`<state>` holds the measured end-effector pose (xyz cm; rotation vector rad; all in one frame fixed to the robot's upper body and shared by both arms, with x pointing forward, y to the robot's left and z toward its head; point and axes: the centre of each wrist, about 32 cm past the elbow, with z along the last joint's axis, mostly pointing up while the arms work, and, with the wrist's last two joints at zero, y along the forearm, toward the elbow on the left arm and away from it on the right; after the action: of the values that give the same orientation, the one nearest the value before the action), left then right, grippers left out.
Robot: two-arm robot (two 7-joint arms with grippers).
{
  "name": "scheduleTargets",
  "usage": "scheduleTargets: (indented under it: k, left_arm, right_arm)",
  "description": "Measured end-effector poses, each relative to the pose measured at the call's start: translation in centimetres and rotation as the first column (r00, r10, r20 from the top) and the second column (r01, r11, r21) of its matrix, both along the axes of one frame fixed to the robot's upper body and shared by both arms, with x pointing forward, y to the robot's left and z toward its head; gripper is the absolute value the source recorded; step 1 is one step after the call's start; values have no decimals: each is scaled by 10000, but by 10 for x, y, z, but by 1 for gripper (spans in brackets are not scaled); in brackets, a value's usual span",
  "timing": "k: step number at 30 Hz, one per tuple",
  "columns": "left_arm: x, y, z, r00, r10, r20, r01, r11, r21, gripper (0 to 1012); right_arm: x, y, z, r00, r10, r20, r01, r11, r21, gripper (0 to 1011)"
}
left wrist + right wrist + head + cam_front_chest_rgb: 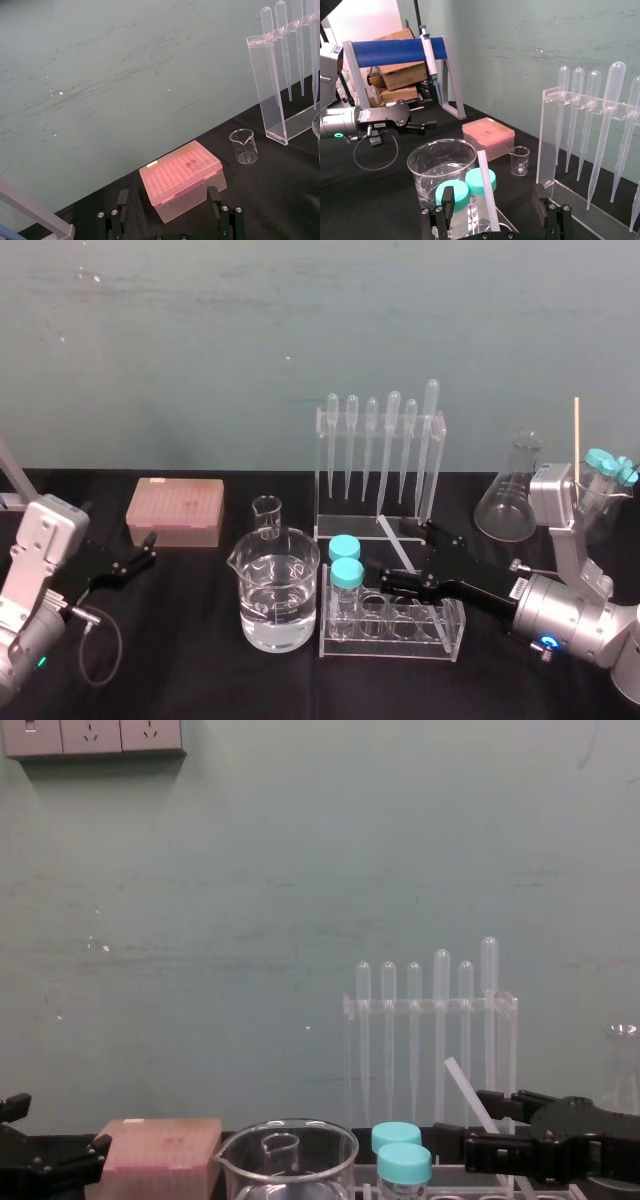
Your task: Pick up the stirring rod with one hand, then place it down.
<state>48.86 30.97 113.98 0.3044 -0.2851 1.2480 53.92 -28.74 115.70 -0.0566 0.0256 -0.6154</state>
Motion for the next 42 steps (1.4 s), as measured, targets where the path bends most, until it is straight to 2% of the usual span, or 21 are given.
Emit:
scheduleTargets:
  k: [3, 10, 11, 14, 15, 19, 21, 22, 31, 32, 35, 42]
  left_arm:
    - [0, 0, 0, 10000, 0, -1, 0, 10000, 0, 1000]
    - [0, 0, 0, 10000, 0, -1, 0, 10000, 1, 1000]
    - [0, 0, 0, 10000, 0, -1, 0, 10000, 0, 1000]
    - [0, 0, 0, 10000, -1, 0, 1, 10000, 0, 1000]
    - [0, 0, 0, 10000, 0, -1, 0, 10000, 1, 1000]
    - [0, 0, 0, 10000, 0, 0, 0, 10000, 0, 1000]
    - [0, 0, 0, 10000, 0, 0, 0, 10000, 1, 1000]
    - [0, 0, 0, 10000, 0, 0, 0, 10000, 0, 1000]
    - [0, 0, 0, 10000, -1, -1, 1, 10000, 1, 1000]
    - [0, 0, 0, 10000, 0, 0, 0, 10000, 0, 1000]
    - [0, 0, 0, 10000, 0, 0, 0, 10000, 0, 1000]
    - [0, 0, 0, 10000, -1, -1, 1, 10000, 1, 1000]
  right_arm:
    - [0, 0, 0, 10000, 0, 8, 0, 10000, 0, 998]
    - [0, 0, 0, 10000, -1, 36, 1, 10000, 6, 868]
    - [0, 0, 0, 10000, 0, 36, 0, 10000, 6, 801]
    - [0, 0, 0, 10000, 0, 43, 0, 10000, 6, 747]
    - [0, 0, 0, 10000, 1, 45, -1, 10000, 7, 691]
    - [0, 0, 0, 10000, 2, 50, -3, 10000, 9, 595]
    - [0, 0, 0, 10000, 2, 54, -2, 10000, 10, 487]
    - [0, 0, 0, 10000, 2, 54, -2, 10000, 10, 487]
    - [0, 0, 0, 10000, -1, 61, 1, 10000, 12, 205]
    - [0, 0, 0, 10000, -3, 60, 3, 10000, 11, 149]
    - [0, 0, 0, 10000, -5, 60, 5, 10000, 11, 78]
    - [0, 0, 0, 10000, -5, 60, 5, 10000, 11, 72]
